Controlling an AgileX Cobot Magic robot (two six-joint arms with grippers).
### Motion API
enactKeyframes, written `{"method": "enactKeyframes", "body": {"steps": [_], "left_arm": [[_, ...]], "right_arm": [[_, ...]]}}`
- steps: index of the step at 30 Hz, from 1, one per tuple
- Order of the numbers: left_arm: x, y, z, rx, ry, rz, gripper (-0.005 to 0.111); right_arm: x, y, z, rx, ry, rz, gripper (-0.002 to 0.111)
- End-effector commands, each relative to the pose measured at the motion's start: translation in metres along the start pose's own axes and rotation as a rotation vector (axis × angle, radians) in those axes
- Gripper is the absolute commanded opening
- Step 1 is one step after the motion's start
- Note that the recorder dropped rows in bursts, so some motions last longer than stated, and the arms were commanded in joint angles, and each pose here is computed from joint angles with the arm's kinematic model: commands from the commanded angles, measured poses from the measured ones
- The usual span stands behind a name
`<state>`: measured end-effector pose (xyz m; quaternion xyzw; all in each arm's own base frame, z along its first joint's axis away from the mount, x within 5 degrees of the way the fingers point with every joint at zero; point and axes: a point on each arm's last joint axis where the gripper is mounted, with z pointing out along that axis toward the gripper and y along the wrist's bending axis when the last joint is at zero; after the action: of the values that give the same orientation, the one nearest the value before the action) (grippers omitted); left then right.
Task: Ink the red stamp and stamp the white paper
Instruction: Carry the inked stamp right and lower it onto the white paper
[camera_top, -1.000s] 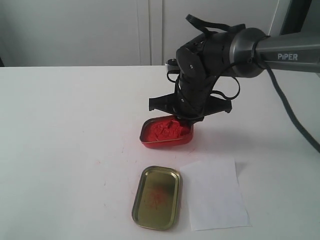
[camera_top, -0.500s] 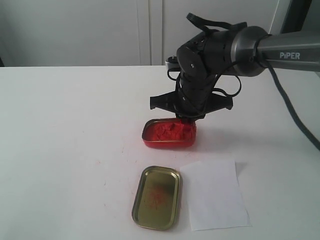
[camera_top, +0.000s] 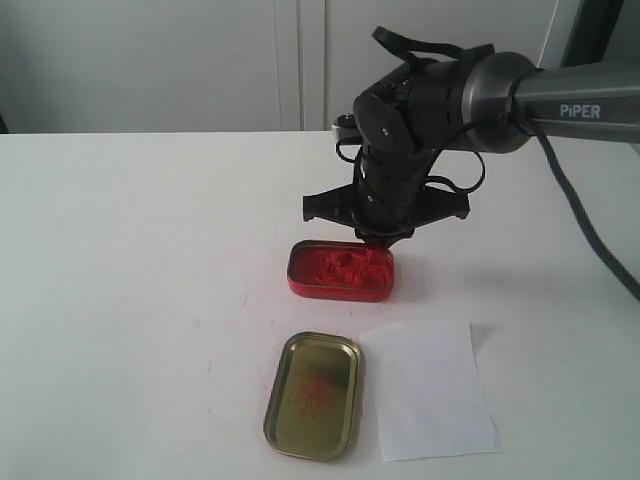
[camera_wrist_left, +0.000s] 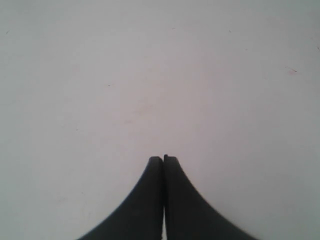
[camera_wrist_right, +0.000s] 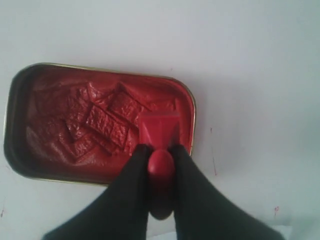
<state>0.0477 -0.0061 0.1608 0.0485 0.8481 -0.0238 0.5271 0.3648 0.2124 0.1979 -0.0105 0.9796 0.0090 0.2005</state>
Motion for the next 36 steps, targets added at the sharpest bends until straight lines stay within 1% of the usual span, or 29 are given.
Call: {"method": "enactKeyframes", "body": {"steps": [1, 7, 10, 13, 24, 36], "left_arm": [[0.004, 0.0, 0.001, 0.001, 0.02, -0.002, 0.0], [0.004, 0.0, 0.001, 0.001, 0.02, -0.002, 0.0], [0.004, 0.0, 0.001, 0.001, 0.02, -0.002, 0.0], [0.004, 0.0, 0.001, 0.001, 0.02, -0.002, 0.0], [0.004, 0.0, 0.001, 0.001, 0.02, -0.002, 0.0], [0.004, 0.0, 0.001, 0.001, 0.02, -0.002, 0.0]], "right_arm": [[0.0, -0.006, -0.006, 0.006, 0.033, -0.043, 0.0], [0.007, -0.008, -0.012, -0.009, 0.058, -0.08, 0.0], [0.018, -0.013, -0.012, 0.001, 0.086, -0.106, 0.0], [0.031, -0.02, -0.015, -0.017, 0.092, -0.112, 0.0], [0.07, -0.045, -0.043, -0.044, 0.091, -0.161, 0.0], [0.108, -0.061, -0.041, -0.05, 0.183, -0.211, 0.0]]}}
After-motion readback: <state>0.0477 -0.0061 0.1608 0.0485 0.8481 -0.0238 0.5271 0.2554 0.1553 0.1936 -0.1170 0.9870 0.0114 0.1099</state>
